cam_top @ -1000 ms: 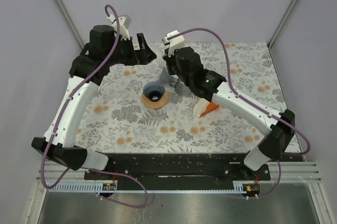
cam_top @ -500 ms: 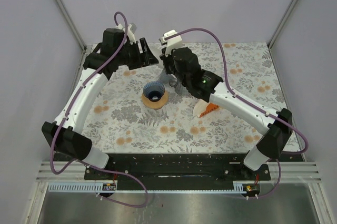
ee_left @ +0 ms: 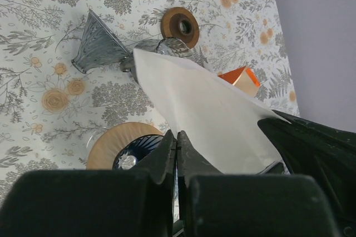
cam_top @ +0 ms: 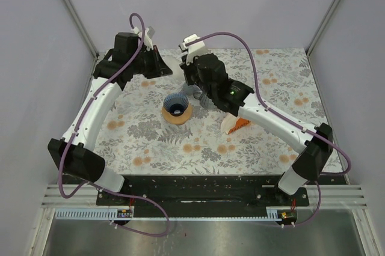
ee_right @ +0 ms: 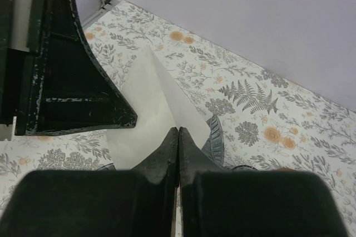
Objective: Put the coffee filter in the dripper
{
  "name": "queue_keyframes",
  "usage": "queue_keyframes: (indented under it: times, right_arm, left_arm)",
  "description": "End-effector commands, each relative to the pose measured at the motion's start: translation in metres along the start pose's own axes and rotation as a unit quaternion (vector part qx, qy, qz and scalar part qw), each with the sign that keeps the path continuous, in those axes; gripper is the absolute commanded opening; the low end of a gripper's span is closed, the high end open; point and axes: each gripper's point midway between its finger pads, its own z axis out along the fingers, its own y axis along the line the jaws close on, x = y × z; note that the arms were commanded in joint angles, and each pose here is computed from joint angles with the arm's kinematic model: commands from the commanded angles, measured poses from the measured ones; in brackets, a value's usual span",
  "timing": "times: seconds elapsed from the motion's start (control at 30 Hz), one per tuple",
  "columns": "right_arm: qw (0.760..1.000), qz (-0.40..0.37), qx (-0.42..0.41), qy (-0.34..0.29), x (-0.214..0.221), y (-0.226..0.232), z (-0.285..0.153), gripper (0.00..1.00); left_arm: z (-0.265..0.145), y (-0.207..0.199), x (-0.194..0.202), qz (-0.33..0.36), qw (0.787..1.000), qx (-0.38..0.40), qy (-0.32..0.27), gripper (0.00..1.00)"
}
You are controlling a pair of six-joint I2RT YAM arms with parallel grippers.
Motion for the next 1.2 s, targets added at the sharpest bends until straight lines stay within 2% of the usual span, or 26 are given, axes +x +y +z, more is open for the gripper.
queue_keyframes:
  times: [0.0,0.03,0.1,0.13,0.27,0.5,0.57,0.63,0.73,0.87,0.93,1.17]
  right_arm:
    - [0.998,-0.009,-0.055,-0.014,-0.02,0.023,0.002,0.01]
    - [0.998,-0.013,-0.062,-0.006,-0.015,0.025,0.005,0.08]
    - [0.996,-0.02,-0.084,0.013,-0.005,0.034,0.009,0.35]
    - [0.996,-0.02,-0.089,0.02,0.0,0.036,0.012,0.46]
    - [0.995,-0.021,-0.086,0.045,0.009,0.037,0.018,0.51]
    - [0.997,-0.014,-0.061,0.048,0.009,0.031,0.024,0.44]
    - [0.996,-0.009,-0.068,0.056,0.015,0.035,0.027,0.37]
    - [0.996,-0.006,-0.071,0.062,0.017,0.036,0.028,0.26]
    - [0.995,-0.002,-0.064,0.078,0.019,0.031,0.023,0.13]
    - [0.993,0.025,-0.062,0.101,0.015,0.018,0.012,0.06]
    - [0.99,0.04,-0.065,0.121,0.017,0.011,0.007,0.0]
    - [0.976,0.05,-0.12,0.173,0.029,0.021,-0.007,0.0]
  left_arm:
    - [-0.015,0.003,-0.011,0.066,0.997,-0.015,-0.03,0.0]
    - [-0.02,0.003,-0.014,0.078,0.996,-0.02,-0.039,0.0]
    - [-0.026,0.002,-0.017,0.099,0.994,-0.023,-0.05,0.0]
    - [-0.029,0.002,-0.019,0.106,0.993,-0.024,-0.055,0.0]
    - [-0.039,-0.002,-0.017,0.128,0.99,-0.019,-0.061,0.0]
    - [-0.046,0.001,-0.01,0.142,0.988,-0.025,-0.061,0.0]
    - [-0.048,0.0,-0.013,0.146,0.987,-0.026,-0.067,0.0]
    - [-0.05,0.002,-0.015,0.154,0.985,-0.031,-0.073,0.0]
    - [-0.055,0.013,-0.021,0.184,0.977,-0.066,-0.082,0.0]
    - [-0.065,0.035,-0.031,0.224,0.961,-0.132,-0.092,0.0]
    - [-0.069,0.039,-0.031,0.237,0.956,-0.144,-0.092,0.0]
    - [-0.071,0.039,-0.015,0.256,0.956,-0.13,-0.061,0.0]
